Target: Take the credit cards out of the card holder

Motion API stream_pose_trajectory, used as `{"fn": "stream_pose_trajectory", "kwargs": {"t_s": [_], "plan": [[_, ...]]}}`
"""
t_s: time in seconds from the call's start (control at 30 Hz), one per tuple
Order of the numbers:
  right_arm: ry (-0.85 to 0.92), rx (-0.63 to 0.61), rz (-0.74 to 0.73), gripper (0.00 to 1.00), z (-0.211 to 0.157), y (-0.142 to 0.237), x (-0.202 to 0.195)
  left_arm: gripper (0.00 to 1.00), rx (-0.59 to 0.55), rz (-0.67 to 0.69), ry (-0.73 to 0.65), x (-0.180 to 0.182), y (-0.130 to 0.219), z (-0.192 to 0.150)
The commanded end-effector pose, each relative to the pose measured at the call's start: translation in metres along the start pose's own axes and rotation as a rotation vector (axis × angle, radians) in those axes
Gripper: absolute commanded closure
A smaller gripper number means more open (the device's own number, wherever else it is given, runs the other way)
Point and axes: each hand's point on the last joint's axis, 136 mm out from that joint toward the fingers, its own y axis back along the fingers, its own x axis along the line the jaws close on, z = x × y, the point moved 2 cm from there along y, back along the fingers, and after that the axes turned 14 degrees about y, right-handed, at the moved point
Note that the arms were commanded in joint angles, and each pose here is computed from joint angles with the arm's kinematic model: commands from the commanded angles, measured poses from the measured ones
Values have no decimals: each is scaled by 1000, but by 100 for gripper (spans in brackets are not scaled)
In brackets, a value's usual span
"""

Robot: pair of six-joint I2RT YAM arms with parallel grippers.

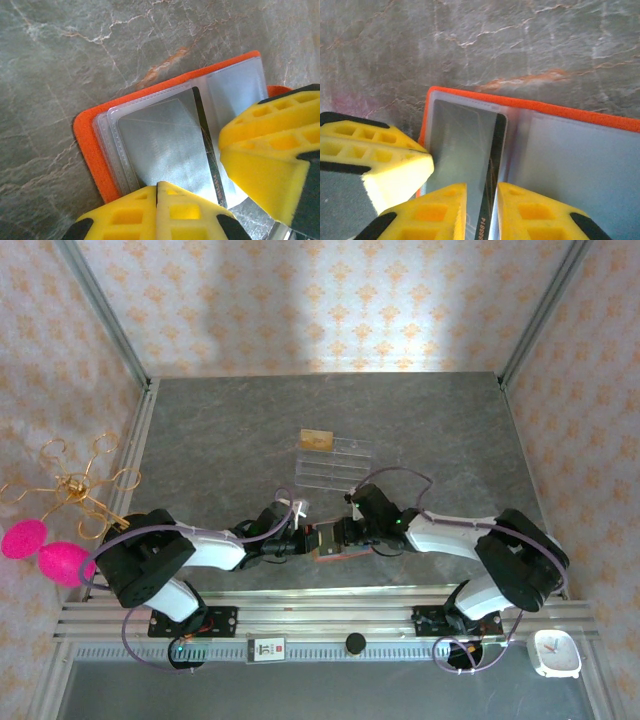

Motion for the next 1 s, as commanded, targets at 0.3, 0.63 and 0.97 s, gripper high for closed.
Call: {"fn": "stream_pose_trajectory", "kwargs": {"t_s": [0.3, 0.63, 0.97], "plan": [[-15, 61, 74, 83, -20, -13, -1, 100, 30, 43, 12, 16, -5, -5], [-52, 31, -48, 100, -28, -6, -23, 100, 19, 48, 24, 19, 0, -4], [-93, -9, -52, 100, -23, 13, -26, 100, 20, 30, 24, 18, 3, -5]]}}
